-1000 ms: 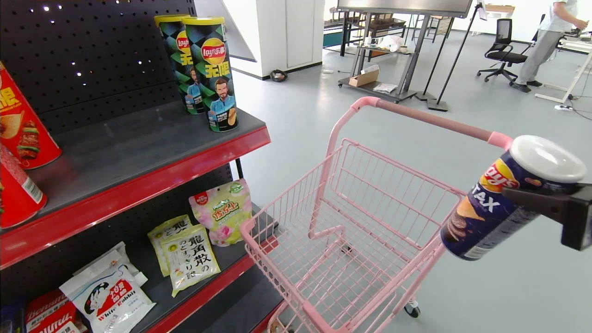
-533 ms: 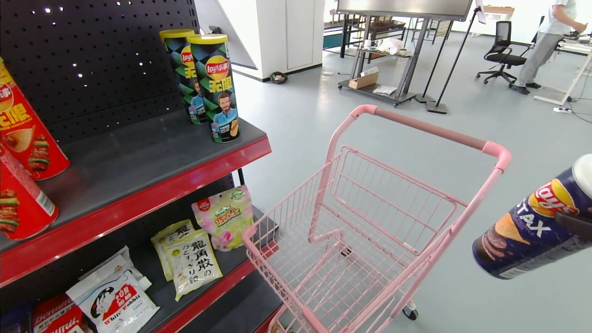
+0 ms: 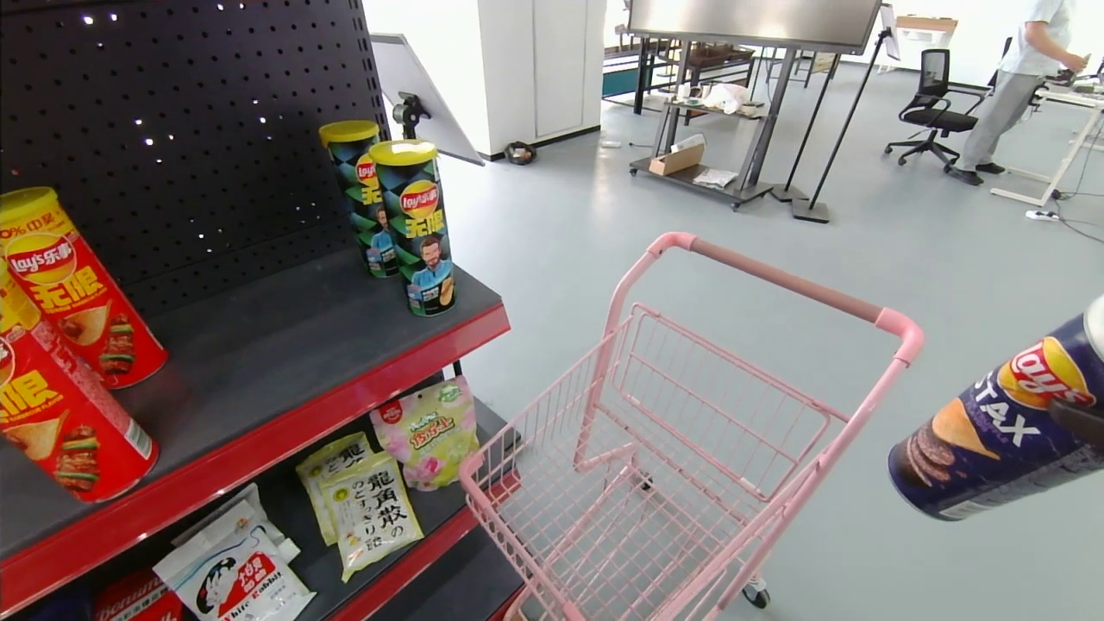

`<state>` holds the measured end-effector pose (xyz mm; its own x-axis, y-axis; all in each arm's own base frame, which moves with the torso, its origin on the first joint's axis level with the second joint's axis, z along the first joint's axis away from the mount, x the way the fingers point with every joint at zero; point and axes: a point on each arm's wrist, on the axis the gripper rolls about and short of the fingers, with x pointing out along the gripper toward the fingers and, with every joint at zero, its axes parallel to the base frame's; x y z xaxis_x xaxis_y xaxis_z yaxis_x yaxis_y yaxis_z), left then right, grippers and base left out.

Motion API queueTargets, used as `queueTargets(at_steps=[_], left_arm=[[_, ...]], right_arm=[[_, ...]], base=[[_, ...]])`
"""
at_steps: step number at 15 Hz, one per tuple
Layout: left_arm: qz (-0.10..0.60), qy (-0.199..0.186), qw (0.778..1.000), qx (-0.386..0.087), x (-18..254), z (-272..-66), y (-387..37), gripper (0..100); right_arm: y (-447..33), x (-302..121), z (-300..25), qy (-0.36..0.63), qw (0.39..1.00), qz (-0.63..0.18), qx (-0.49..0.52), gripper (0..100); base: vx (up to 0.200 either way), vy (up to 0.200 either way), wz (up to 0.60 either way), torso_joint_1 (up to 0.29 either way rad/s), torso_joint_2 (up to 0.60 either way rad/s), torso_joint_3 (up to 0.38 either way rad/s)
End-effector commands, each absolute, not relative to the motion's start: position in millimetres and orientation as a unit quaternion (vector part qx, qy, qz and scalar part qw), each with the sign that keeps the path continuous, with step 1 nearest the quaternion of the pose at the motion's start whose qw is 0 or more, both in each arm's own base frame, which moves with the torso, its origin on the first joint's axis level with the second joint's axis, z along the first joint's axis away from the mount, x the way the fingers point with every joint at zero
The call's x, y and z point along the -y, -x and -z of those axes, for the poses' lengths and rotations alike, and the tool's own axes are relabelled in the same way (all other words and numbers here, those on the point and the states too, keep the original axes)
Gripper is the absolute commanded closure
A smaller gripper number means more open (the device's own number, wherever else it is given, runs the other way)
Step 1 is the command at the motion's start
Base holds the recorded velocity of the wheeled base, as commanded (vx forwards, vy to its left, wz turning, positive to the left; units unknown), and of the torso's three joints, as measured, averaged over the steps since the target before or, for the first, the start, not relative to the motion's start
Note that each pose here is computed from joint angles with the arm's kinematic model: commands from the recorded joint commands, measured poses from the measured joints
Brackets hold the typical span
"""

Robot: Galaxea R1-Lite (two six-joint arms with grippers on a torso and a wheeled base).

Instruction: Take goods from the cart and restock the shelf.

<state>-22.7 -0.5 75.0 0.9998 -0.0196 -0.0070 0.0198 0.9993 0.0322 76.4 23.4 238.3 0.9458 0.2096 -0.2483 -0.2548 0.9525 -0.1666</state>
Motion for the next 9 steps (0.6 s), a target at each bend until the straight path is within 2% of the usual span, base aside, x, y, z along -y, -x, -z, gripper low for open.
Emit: queueTargets(at_steps=[1, 9], left_arm=[[0.009, -0.016, 1.0, -0.004, 0.5, -74.9, 22.7, 0], [0.009, -0.016, 1.0, -0.004, 0.5, -74.9, 22.7, 0]], right_arm=[[-73.5, -22.4, -235.8, 0.101, 0.981, -0.118, -0.116, 100], [-73.7, -22.2, -229.4, 0.11, 0.979, -0.118, -0.124, 100]], base=[[0.0, 0.0, 0.0, 0.178, -0.43, -0.256], [0.0, 0.0, 0.0, 0.159, -0.38, -0.221]])
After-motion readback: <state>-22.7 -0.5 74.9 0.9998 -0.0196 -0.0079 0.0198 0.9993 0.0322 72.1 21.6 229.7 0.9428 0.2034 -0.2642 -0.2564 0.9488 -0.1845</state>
